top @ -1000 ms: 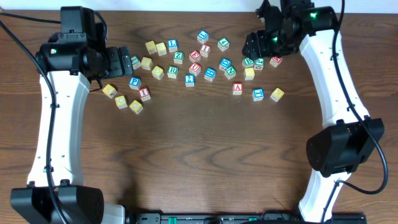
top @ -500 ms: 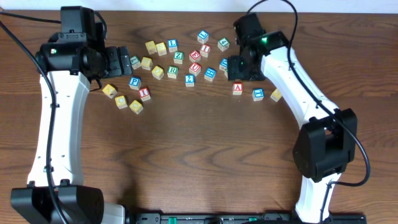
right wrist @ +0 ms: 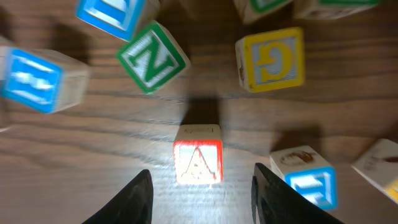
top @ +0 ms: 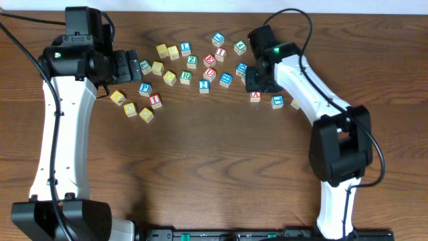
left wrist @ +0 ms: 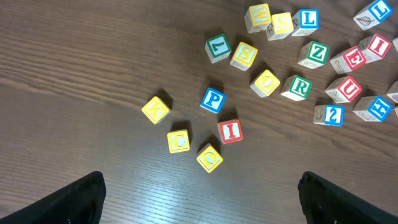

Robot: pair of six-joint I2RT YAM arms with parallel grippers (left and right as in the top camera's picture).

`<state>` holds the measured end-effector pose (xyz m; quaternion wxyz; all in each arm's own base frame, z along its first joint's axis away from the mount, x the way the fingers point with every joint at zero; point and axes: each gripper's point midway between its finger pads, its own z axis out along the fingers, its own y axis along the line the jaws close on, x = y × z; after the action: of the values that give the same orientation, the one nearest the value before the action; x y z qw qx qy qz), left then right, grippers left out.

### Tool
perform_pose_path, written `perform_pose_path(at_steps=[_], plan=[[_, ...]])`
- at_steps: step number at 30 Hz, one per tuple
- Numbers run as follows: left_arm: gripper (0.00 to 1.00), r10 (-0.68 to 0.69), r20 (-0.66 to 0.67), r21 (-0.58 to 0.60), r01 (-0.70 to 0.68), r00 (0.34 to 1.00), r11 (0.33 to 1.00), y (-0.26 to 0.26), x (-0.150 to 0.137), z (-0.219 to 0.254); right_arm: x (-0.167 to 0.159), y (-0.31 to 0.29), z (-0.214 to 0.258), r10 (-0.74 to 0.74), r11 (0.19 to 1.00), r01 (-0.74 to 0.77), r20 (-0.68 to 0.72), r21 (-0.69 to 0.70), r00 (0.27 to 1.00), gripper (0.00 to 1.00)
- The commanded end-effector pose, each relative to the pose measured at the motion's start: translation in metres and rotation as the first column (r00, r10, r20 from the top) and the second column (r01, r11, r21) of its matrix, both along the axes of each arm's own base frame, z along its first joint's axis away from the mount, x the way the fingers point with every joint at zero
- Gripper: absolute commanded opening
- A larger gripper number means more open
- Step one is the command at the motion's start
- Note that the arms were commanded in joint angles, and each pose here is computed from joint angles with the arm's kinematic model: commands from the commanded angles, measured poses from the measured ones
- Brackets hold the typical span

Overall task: Spell out AI2
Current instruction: 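Close the right gripper on the red A block and lift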

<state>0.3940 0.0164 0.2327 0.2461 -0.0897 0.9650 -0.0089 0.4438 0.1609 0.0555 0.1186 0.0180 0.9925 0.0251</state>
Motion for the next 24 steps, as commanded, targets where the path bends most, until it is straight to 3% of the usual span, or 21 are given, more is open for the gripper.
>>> perform_pose_path(at_steps=[1,12,24], plan=[[0.97,0.012,0.016,0.006,-0.012,1.000,1.000,0.003,0.003,0.006,-0.001,-0.005,-0.021,-0.017,1.000,0.017,-0.034,-0.023,0.999,0.47],[0.97,0.012,0.014,0.006,-0.012,1.000,1.000,0.003,0.003,0.006,0.001,-0.002,-0.055,0.001,1.000,-0.002,-0.078,-0.012,0.997,0.44],[0.97,0.012,0.014,0.006,-0.012,1.000,1.000,0.003,0.003,0.006,0.003,-0.002,-0.057,0.009,1.000,-0.010,-0.076,-0.013,0.997,0.26]])
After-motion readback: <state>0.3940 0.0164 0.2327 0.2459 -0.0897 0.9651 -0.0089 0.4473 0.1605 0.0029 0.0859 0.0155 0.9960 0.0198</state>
